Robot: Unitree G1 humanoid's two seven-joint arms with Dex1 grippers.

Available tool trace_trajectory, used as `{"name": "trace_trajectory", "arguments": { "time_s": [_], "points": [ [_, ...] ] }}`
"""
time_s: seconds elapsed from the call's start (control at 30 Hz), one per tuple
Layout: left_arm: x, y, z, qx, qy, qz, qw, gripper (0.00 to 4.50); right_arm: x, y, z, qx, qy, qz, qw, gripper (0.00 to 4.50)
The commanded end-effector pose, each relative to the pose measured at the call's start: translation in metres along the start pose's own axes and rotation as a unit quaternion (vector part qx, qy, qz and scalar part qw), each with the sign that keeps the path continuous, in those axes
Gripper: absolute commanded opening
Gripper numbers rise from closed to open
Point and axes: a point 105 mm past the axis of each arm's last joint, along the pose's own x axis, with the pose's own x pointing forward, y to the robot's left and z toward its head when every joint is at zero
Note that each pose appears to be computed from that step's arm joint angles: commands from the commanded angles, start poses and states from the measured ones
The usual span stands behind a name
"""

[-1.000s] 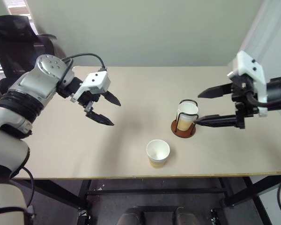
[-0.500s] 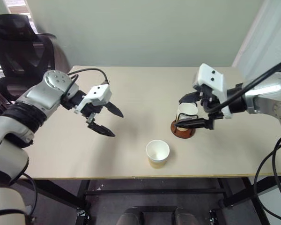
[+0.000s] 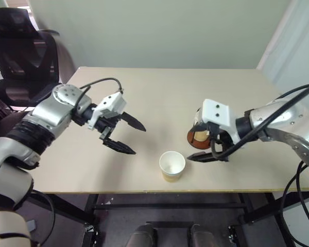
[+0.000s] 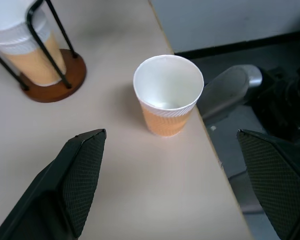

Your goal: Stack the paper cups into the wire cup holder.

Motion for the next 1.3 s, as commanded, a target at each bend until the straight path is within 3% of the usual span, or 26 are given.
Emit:
{"name": "trace_trajectory", "arguments": {
  "time_s": [0.03,0.4,0.8,1.3],
  "points": [
    [-0.005,0.001,0.017,0.025,-0.002,-0.006,1.000,4.47,-0.009,0.006,0.007,-0.027,-0.005,0.009,1.000,4.50],
    [-0.004,-0.001,0.014,0.023,-0.001,-0.008,1.000,4.47,0.017,0.007,0.009,-0.127,0.015,0.031,0.991,4.50],
    [-0.005,-0.002,0.007,0.020,0.003,-0.006,1.000,4.47,0.032,-0.013,0.014,-0.139,0.033,0.001,0.990,4.50],
    [-0.006,-0.002,0.005,0.024,0.006,-0.004,1.000,4.47,0.057,-0.012,0.025,-0.156,0.030,0.025,0.987,4.50]
  ]
}}
